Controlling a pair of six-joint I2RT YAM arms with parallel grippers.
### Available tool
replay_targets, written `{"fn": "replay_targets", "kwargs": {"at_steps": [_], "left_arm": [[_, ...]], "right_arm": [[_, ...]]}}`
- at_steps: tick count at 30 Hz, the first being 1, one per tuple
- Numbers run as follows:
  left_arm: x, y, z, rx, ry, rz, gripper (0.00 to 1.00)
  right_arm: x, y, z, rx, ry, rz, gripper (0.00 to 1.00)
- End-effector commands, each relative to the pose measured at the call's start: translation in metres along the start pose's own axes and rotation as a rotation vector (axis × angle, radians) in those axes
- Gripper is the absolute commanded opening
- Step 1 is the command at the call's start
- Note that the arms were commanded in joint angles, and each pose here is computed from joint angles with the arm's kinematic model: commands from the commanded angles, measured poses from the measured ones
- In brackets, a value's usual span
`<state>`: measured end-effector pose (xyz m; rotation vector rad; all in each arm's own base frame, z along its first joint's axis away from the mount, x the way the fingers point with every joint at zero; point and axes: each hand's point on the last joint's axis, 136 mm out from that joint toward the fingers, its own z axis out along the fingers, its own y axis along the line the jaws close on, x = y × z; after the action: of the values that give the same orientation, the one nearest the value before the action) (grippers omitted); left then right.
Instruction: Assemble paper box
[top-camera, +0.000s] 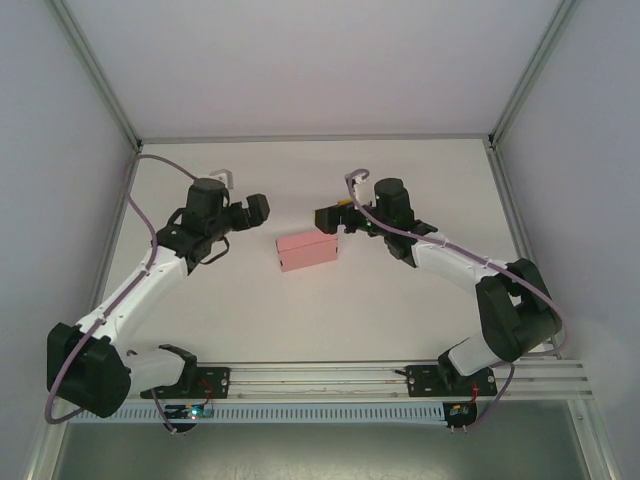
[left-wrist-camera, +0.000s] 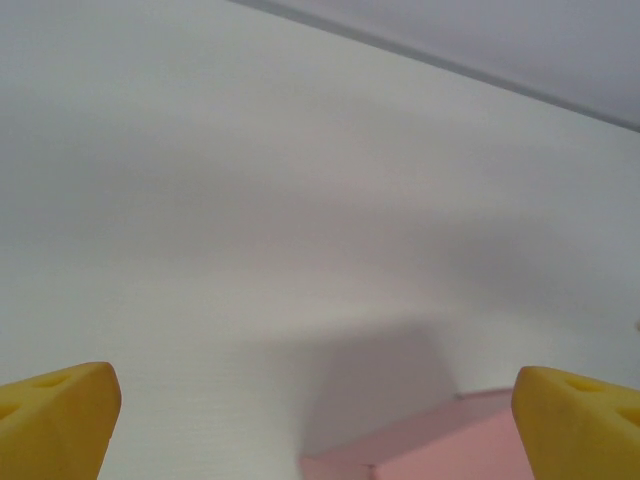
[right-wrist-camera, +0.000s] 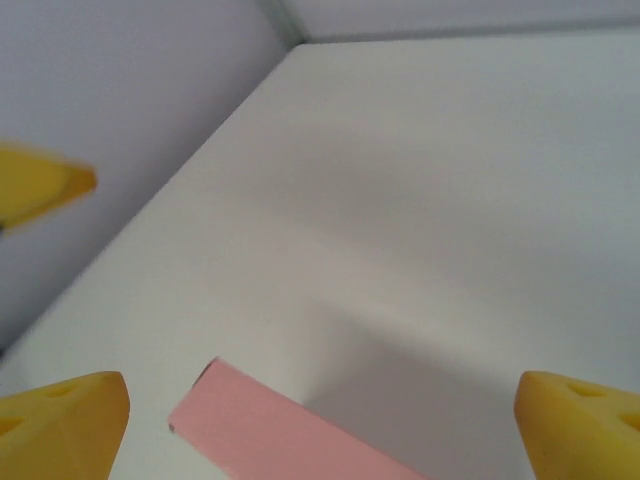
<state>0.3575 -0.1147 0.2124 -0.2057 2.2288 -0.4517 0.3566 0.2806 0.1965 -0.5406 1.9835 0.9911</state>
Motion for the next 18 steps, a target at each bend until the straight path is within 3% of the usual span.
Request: {"fn": "replay_targets", "kwargs": {"at_steps": [1,9,14,18], "left_arm": [[0.007,0.042,-0.012,-0.219,0.008,0.016,1.00],[0.021,0.059,-0.007,-0.250,0.059,-0.039,1.00],[0.029,0.065,-0.003,-0.253,0.078,-0.044,1.00],[0.034,0.066,-0.001,-0.250,0.100,-0.046,1.00]], "right_arm": [[0.003,0.042,0.004,-0.195,0.040,-0.420,0.98],[0.061,0.065,0.019,-0.406,0.351,-0.939,0.98],[0.091,0.069,0.013,-0.531,0.537,-1.054,0.98],[0.100,0.054,0.026,-0.455,0.644,-1.060,0.98]]}}
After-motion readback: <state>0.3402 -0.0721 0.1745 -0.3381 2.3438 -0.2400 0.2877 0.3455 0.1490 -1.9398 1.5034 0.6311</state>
